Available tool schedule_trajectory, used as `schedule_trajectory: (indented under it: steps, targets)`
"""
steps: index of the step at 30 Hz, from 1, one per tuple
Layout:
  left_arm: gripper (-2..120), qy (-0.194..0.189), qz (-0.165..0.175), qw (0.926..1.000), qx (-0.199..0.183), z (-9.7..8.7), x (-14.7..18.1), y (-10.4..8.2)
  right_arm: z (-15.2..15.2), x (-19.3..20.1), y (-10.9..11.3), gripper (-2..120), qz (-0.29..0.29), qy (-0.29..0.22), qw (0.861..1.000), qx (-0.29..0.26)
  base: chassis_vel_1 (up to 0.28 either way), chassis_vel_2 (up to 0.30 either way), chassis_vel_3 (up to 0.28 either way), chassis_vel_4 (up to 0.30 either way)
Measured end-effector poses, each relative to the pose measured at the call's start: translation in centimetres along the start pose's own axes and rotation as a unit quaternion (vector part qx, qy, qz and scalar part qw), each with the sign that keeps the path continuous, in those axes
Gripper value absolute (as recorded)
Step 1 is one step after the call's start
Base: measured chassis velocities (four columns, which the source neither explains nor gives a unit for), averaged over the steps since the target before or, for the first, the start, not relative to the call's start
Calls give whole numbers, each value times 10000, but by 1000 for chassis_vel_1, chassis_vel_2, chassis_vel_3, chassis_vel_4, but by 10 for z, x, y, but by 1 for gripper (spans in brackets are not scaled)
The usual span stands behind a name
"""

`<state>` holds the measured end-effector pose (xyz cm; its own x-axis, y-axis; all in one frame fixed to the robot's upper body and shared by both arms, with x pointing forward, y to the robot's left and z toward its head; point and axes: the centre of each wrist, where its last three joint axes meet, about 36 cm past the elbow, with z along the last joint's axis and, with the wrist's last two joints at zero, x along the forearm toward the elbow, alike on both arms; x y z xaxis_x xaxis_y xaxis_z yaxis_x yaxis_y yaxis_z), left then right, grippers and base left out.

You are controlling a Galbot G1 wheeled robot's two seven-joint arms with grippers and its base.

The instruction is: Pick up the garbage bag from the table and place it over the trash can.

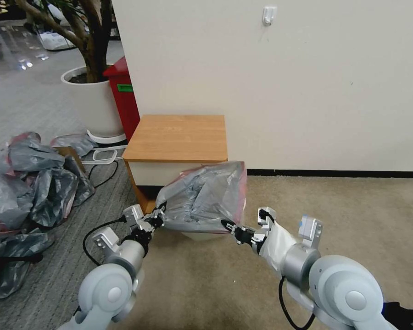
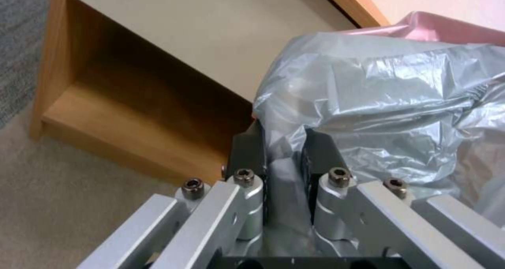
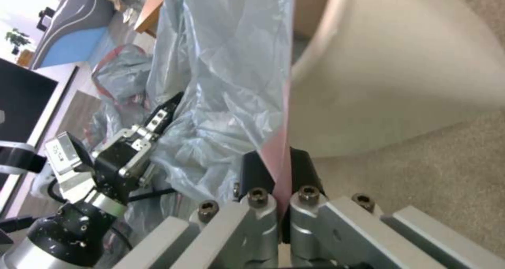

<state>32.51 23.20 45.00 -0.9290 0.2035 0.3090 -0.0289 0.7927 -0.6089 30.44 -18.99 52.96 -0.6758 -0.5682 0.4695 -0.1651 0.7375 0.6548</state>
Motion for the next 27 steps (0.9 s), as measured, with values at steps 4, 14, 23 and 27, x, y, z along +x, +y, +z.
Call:
schedule_trajectory:
  steps: [4, 14, 23, 27]
  targets:
    - [9, 13, -3, 9999, 111, -3, -1, 2, -4, 0, -3, 0, 21, -71, 10000, -2, 0, 0, 0, 0]
    - [9, 45, -32, 9997, 237, -8, 0, 6, -6, -8, -17, 0, 262, -322, 9990, 157, 0, 0, 0, 0]
    - [8, 37, -95, 9998, 196, -9, 0, 8, 0, 6, -6, 24, 189, -467, 9986, 169, 0, 0, 0, 0]
    - [8, 76, -131, 9999, 79, -8, -1, 9, 8, 26, 4, 42, 190, -525, 9982, 217, 0, 0, 0, 0]
